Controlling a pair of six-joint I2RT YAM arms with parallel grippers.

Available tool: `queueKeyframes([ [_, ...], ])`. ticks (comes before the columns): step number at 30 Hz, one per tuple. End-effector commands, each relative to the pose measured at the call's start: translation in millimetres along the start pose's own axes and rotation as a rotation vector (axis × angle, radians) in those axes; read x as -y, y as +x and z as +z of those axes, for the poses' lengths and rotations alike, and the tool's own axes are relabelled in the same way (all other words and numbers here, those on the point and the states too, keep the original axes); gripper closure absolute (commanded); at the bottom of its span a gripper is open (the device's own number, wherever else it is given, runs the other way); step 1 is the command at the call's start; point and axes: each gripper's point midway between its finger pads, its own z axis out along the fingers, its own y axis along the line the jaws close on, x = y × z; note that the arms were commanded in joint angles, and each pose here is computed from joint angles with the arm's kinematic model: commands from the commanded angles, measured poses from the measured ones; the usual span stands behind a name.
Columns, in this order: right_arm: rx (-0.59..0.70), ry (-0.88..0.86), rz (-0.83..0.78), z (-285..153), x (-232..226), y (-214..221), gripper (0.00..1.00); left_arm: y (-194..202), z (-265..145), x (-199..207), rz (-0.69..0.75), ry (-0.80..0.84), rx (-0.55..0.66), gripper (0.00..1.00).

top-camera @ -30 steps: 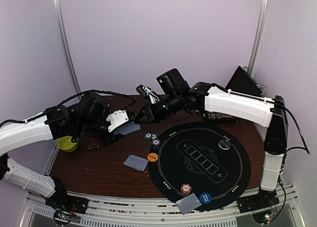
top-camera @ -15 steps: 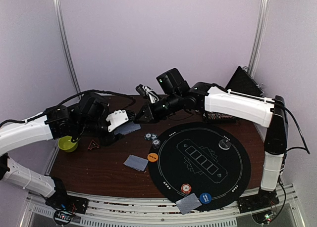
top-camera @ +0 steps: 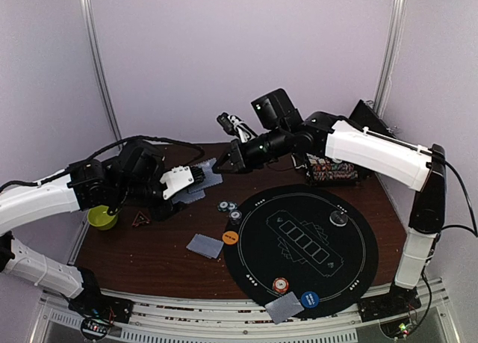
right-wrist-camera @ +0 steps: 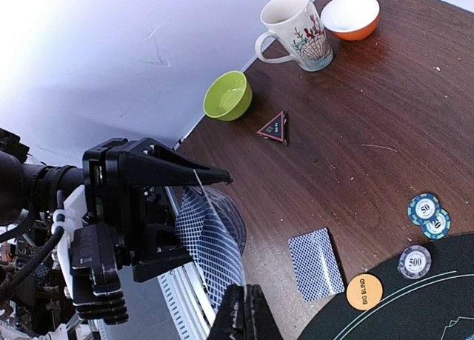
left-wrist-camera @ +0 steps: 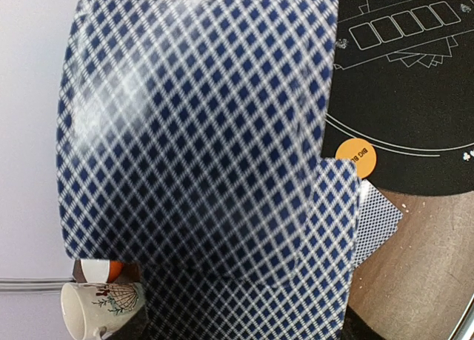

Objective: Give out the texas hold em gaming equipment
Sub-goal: Pick up the poker card from the face-down deck piles, then distribute the poker card in the small blind area.

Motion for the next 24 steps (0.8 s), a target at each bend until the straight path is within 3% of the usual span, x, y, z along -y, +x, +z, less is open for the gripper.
queueKeyframes([
  [1, 0.022, 0.027, -0.031, -28.6, -3.5, -11.5, 1.00, -17.4, -7.4, -10.2, -0.015, -0.031, 0.068, 0.40],
  [10, 0.036, 0.126, 0.104, -109.6, 42.6, 0.5, 1.00, -17.0, -8.8, -10.9, -0.018, -0.034, 0.070, 0.40],
  [13, -0.068, 0.106, 0.181, -116.6, 49.0, 42.2, 1.00, -17.5, -10.0, -12.0, -0.018, -0.037, 0.070, 0.39],
  [18, -0.339, 0.066, 0.275, -111.6, 35.3, 153.4, 1.00, -18.2, -12.0, -13.2, -0.019, -0.040, 0.073, 0.39],
  [24, -0.370, -0.119, 0.340, -107.5, -18.9, 225.5, 1.00, -19.3, -9.4, -11.3, -0.022, -0.029, 0.071, 0.40],
])
